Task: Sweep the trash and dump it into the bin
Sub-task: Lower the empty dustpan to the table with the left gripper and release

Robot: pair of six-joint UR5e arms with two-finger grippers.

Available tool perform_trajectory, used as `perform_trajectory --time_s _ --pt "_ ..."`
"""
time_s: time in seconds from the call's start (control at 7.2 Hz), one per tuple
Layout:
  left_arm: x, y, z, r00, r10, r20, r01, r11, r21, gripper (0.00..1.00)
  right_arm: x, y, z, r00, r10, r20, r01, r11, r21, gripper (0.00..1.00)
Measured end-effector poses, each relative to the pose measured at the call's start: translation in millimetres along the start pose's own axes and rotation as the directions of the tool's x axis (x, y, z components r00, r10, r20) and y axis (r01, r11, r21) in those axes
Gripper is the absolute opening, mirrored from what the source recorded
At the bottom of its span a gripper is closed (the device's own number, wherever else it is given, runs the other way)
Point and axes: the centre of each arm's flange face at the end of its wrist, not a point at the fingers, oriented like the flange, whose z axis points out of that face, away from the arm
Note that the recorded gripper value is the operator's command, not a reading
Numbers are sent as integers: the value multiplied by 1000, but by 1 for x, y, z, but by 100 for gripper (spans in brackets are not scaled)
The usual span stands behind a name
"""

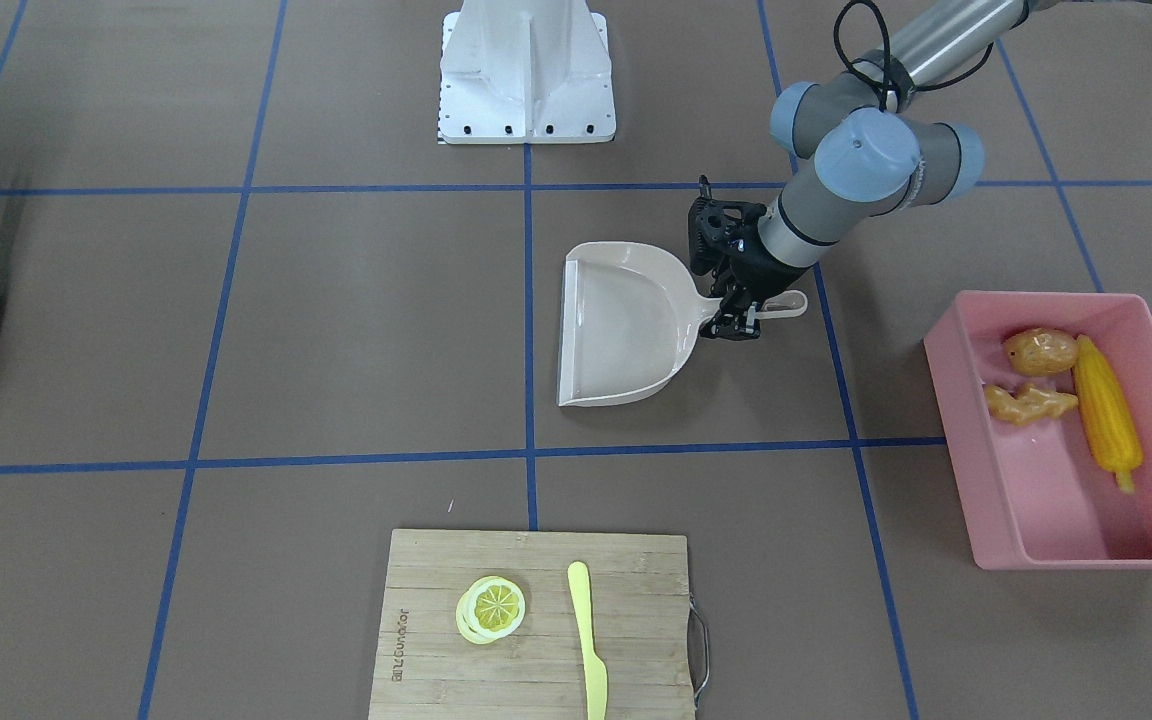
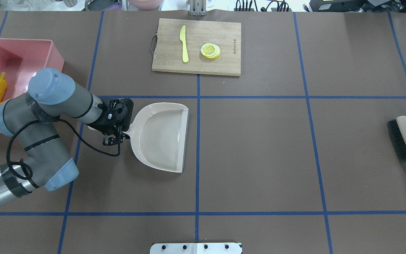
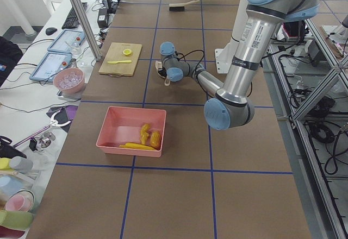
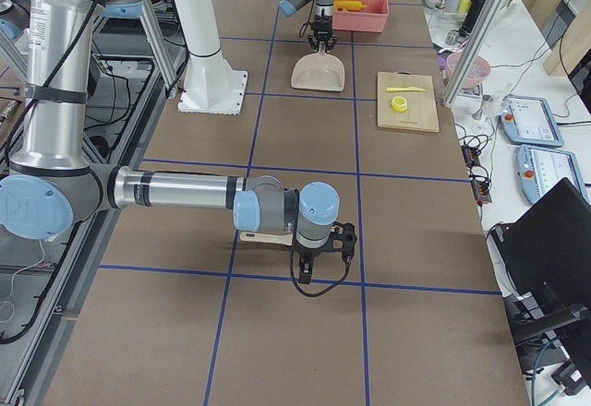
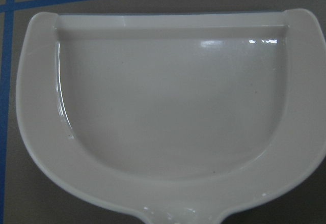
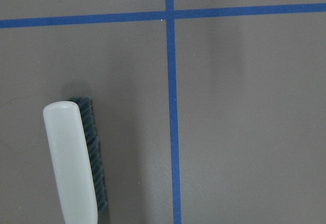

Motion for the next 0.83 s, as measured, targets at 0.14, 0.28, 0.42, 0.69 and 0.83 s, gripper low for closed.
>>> perform_trajectory --time_s 0.14,0.28,0.42,0.69,0.83 --pt "-1 -1 1 999 -41 -1 41 999 0 99 0 -1 -1 1000 -2 -6 2 1000 3 100" --pt "-2 -2 0 998 -61 0 61 998 2 99 1 -1 -2 1000 -1 -25 1 1000 6 100" --pt "-5 -1 -8 998 -70 11 70 998 9 99 4 -2 -2 999 -2 -53 2 1000 12 100" --pt "-24 22 -52 992 -100 81 99 995 21 99 6 -5 -4 996 -2 -92 3 1000 21 100" --pt "-39 41 -83 983 -131 132 129 991 18 99 3 -8 -7 995 -8 -97 11 999 32 100"
